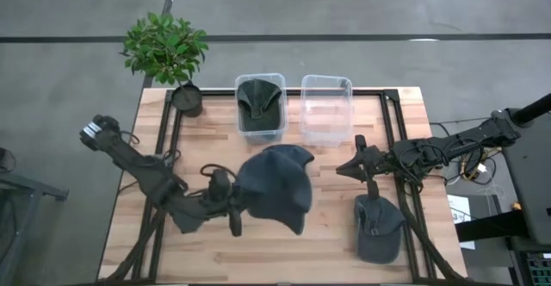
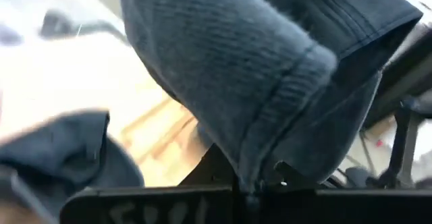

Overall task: Pick & Place hat
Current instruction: Put the bottom blue cap into the right transparent bin

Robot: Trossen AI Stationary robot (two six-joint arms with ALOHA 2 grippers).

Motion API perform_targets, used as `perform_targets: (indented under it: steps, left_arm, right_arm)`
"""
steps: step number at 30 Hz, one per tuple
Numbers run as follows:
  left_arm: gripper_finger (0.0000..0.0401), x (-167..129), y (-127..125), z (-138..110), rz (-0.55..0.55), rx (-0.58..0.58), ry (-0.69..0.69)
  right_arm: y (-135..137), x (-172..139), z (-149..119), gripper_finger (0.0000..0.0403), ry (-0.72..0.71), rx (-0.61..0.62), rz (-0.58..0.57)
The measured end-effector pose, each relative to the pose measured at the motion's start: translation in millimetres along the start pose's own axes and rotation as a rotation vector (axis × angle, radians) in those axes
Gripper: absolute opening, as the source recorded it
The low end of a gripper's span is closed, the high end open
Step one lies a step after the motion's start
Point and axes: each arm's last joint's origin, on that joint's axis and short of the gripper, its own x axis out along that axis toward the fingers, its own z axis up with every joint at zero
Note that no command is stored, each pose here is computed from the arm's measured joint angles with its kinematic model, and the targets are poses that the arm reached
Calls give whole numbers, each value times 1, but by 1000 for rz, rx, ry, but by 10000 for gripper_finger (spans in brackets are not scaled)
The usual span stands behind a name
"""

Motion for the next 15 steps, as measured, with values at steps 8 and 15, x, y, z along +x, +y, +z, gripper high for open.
perform_targets:
  steps: [8,15]
  left_arm:
    - [3,-12,-23,33,-308,222,-156]
    - [3,-28,-43,58,-742,377,-421]
  right_arm:
    - [0,0,0,36,0,0,0]
    - [0,0,0,36,-1,0,0]
